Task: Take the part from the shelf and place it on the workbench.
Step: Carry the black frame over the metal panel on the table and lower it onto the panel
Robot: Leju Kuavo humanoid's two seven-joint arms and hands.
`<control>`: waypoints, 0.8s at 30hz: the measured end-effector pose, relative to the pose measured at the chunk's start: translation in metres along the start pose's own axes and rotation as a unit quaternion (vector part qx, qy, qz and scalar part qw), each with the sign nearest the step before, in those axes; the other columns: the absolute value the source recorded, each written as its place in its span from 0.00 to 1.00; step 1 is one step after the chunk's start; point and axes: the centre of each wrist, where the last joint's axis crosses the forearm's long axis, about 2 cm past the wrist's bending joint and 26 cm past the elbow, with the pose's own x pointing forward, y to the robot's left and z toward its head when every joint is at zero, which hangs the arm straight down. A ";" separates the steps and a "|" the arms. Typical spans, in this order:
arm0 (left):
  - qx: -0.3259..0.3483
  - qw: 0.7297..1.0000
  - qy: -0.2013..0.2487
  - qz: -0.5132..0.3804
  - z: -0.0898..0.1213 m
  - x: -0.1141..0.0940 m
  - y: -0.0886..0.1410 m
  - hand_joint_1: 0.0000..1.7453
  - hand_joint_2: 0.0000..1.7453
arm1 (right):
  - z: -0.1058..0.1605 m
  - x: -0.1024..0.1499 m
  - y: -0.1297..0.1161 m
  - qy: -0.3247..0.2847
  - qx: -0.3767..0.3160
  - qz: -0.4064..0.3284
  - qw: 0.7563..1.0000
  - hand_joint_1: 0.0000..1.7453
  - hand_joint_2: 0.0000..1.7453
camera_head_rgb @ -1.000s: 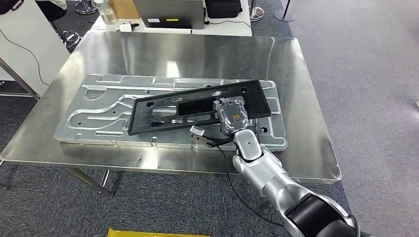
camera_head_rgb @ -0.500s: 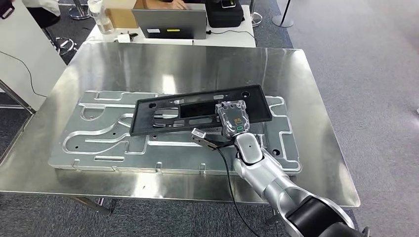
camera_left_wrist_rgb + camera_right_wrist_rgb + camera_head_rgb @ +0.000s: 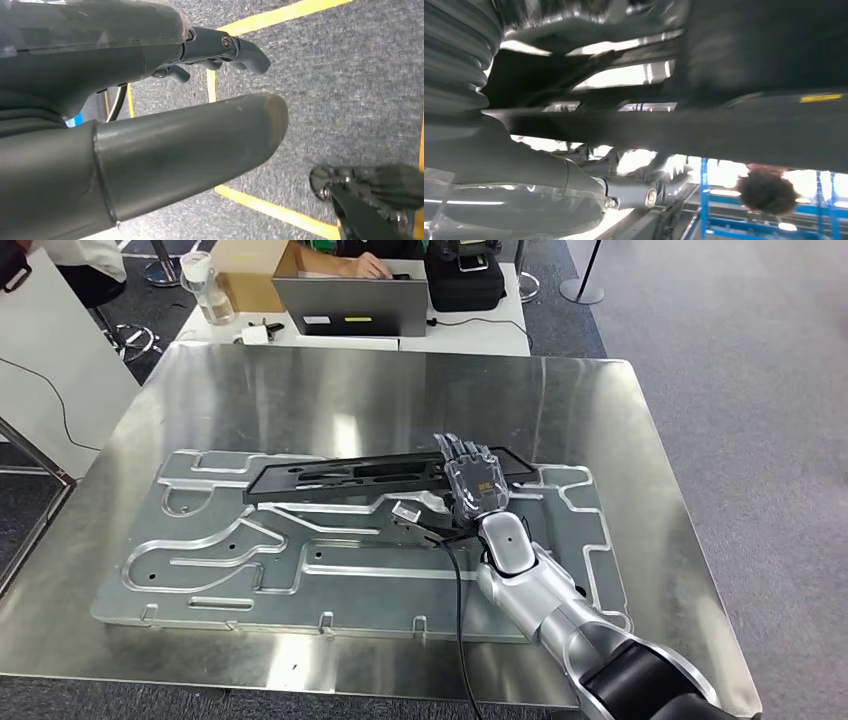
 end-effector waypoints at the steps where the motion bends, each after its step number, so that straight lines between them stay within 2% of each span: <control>1: 0.000 1.000 0.000 0.002 0.000 0.000 0.000 0.00 0.00 | 0.000 0.000 0.000 0.000 -0.001 0.000 1.000 0.00 1.00; 24: -0.005 1.000 -0.005 0.019 -0.001 0.002 0.000 0.00 0.00 | 0.002 -0.007 0.002 -0.001 0.002 0.005 1.000 0.00 1.00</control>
